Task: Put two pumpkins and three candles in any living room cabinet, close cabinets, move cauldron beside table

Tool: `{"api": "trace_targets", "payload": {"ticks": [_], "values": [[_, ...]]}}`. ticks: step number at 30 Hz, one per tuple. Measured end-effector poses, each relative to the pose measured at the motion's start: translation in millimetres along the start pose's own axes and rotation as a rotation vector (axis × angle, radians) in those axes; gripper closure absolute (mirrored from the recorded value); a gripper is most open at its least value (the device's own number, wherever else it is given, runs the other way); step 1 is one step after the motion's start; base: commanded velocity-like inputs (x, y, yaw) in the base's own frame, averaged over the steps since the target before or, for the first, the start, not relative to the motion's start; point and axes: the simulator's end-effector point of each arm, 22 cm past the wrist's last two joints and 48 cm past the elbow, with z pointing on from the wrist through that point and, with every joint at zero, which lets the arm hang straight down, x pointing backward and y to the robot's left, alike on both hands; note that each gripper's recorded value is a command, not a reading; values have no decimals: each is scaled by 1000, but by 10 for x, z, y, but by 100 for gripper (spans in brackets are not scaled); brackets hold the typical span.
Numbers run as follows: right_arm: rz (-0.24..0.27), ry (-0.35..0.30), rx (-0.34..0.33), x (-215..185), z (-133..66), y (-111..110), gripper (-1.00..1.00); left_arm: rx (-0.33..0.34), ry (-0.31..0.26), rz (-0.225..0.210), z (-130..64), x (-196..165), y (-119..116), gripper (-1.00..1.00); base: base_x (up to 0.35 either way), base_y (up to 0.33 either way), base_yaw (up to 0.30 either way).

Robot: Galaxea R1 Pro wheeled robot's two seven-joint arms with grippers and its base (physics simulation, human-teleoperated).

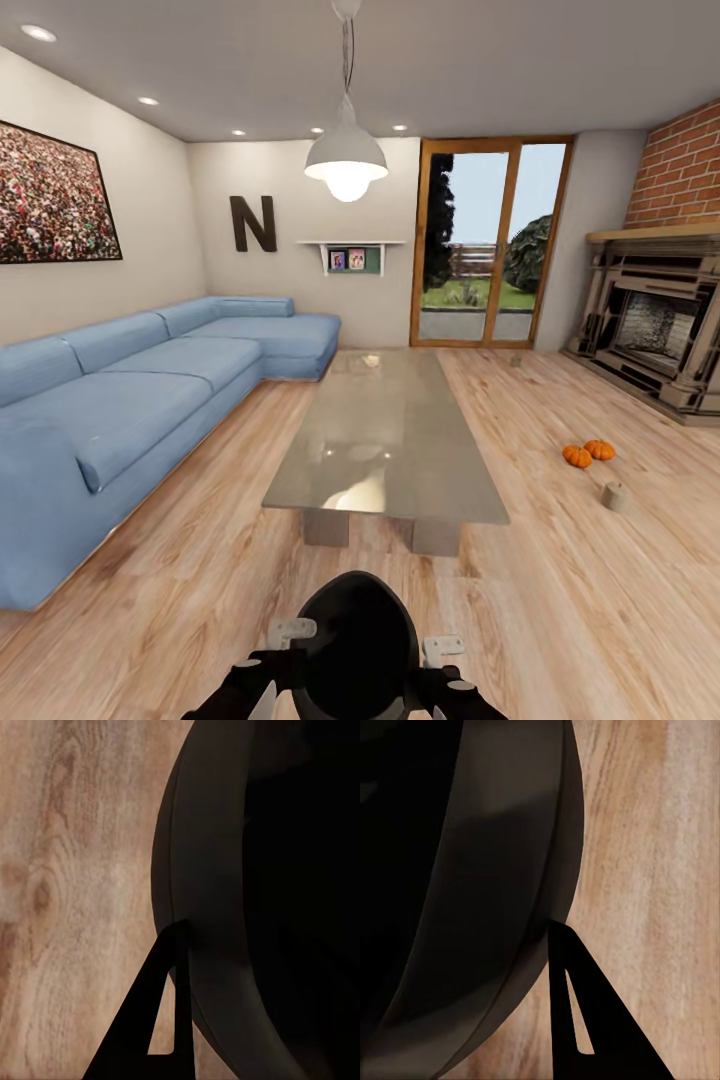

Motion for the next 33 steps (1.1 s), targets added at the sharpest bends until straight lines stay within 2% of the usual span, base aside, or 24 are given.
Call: {"api": "trace_targets", "payload": {"ticks": [16, 33], "values": [[0, 0, 0, -1, -1, 0, 100, 0, 0, 0, -1, 0, 0, 100, 90, 0, 0], [0, 0, 0, 1, 0, 0, 100, 0, 0, 0, 0, 2, 0, 100, 8, 0, 0]]}}
